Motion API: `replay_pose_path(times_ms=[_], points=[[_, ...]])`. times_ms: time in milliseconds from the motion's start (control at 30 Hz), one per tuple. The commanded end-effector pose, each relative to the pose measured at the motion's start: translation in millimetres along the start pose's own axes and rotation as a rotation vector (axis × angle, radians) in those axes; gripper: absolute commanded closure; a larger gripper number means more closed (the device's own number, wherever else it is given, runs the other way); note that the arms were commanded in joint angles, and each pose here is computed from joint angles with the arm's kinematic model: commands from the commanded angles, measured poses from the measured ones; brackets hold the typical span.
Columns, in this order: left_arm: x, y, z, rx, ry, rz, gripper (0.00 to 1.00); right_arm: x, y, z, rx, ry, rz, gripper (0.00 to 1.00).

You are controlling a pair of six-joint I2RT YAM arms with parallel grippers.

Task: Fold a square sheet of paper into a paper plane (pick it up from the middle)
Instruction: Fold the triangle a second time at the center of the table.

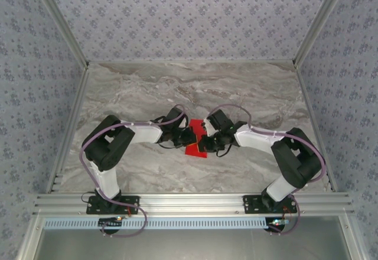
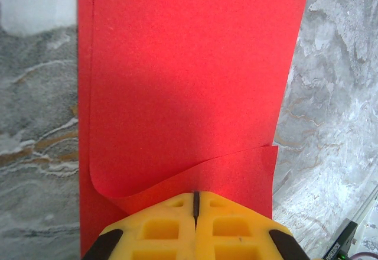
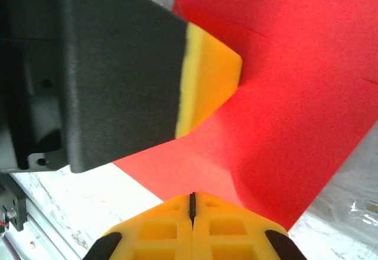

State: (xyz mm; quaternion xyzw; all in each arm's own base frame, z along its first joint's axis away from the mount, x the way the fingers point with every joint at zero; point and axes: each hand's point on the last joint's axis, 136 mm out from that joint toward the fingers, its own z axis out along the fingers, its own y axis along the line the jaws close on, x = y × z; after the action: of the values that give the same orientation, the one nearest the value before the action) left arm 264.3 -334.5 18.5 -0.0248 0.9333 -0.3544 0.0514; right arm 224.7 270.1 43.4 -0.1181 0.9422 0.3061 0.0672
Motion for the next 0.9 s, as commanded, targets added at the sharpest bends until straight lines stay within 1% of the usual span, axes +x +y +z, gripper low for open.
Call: replay_pose_path(times_ms=[0,200,333,667,867], points=[[22,63,12,-0.202,0.044,-0.071,0.99,-3,-9,7,0.032,-0.009,0.033,1.00],[23,65,11,-0.207,0.047,-0.075,1.00,-8,-13,14,0.043,-0.002,0.033,1.00],[23,66,11,-0.209,0.046,-0.079,1.00,-5,-17,18,0.055,0.017,0.038,1.00],[24,77,9,-0.267,0.038,-0.105,1.00,22,-38,18,0.121,0.102,0.045,1.00],[25,84,8,-0.299,0.033,-0.117,1.00,49,-49,10,0.142,0.162,0.057,1.00]])
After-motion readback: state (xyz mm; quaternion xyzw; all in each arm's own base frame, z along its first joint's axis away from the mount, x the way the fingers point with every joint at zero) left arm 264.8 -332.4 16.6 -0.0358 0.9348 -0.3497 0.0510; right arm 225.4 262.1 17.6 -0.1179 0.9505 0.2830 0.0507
